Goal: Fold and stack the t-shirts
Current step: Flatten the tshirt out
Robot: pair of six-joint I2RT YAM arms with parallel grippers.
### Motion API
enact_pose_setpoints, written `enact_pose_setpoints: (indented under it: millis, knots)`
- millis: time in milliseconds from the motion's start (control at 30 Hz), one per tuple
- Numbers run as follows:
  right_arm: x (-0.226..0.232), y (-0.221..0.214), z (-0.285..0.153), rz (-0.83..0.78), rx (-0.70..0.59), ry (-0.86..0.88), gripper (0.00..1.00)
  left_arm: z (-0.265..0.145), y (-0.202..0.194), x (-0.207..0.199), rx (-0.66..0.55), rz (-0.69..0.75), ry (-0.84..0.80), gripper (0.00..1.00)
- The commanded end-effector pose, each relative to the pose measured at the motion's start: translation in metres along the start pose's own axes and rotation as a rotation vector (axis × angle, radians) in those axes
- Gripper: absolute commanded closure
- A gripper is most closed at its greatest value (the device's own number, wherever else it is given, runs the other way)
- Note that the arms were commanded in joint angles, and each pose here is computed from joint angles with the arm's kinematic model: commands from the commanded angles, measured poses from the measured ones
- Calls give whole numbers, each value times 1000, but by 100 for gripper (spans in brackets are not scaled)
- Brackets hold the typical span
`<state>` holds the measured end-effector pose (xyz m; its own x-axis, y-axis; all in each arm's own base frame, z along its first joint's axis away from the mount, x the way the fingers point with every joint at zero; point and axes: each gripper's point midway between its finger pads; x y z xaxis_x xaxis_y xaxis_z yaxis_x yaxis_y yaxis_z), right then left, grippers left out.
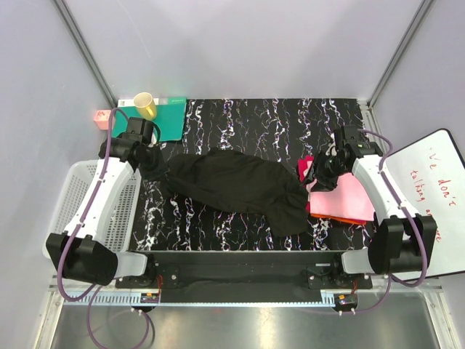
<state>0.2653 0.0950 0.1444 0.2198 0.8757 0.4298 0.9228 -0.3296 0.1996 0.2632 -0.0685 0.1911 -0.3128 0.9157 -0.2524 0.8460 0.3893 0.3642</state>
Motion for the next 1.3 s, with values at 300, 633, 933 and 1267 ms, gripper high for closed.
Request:
enact_pose_setpoints:
  millis: [300,633,933,1267]
  knots:
    - [43,-108,-8,-159,209,63,39,9,4,-12,34,28,-50,100]
    - [24,-157,32,-404,244,-299,45,23,-7,-9,71,34,-54,100]
    - [25,-158,82,-563,215,-466,44,29,-14,-7,96,50,-59,100]
    - [28,-158,121,-629,214,-522,43,30,-15,-8,96,52,-68,100]
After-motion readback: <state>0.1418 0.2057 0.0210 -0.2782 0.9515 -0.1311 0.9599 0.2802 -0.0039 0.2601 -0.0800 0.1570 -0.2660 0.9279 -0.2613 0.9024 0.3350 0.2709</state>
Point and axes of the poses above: each gripper's point midway between its finger pads, its own z axis out along the fingers, its own x axis along the line the jaws close on, y = z × x, and after that the axes turned 3 degrees about -z, right-handed
